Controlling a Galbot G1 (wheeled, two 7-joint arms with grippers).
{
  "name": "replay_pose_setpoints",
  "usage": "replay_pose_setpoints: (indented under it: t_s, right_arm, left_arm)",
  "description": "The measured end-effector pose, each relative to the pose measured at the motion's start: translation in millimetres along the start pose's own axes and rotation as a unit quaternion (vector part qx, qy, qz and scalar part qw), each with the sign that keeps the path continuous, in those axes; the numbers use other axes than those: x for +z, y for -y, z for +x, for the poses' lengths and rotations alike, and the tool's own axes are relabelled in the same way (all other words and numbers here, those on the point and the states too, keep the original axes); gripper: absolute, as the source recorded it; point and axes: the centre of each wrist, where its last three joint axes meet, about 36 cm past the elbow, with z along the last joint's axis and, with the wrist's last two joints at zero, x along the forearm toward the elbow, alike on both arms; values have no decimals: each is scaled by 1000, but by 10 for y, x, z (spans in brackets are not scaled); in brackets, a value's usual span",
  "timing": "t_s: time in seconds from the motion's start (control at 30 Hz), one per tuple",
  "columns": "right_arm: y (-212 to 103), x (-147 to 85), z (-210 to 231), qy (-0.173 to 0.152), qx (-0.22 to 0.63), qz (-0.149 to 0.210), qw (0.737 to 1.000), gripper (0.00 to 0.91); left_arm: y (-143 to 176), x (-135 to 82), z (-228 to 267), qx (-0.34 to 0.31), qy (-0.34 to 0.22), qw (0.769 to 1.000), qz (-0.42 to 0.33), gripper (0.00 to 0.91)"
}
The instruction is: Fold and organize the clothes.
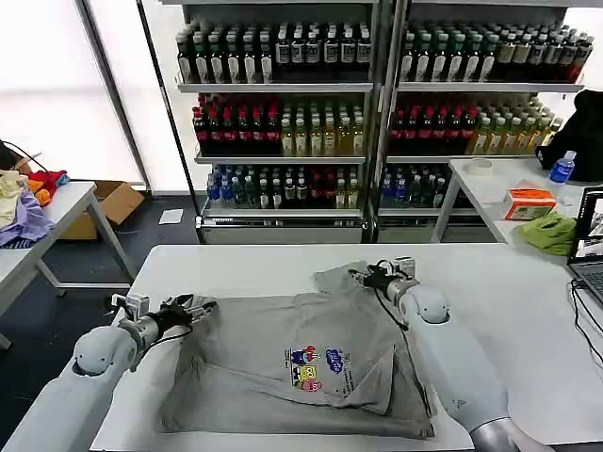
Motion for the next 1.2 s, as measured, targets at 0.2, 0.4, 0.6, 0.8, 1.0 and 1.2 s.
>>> replay_pose_setpoints:
  t_s: [0.2,0.4,0.6,0.8,1.0,1.2]
  right_arm:
    - [-50,-17,-24,2,-5,-7,1000,0]
    - [-96,-28,10,6,-9,-12,1000,0]
    - [-124,-70,135,19,-13,-24,999,0]
    - [-132,-120,342,44,-22,-40,998,0]
    - [-152,-137,636,73,-36,-53,995,0]
    - [-168,-89,1019,101,-48,-61,992,0]
  left_arm:
    - [-14,26,5,3,3,1000,15,10]
    - [-10,24,26,4,11,1000,24,10]
    - [2,-20,62,2,27,999,31,10]
    - [27,-97,152,2,48,998,36,10]
    - [107,-170,289,3,69,997,33,10]
    - [197,-168,488,2,85,996,25,20]
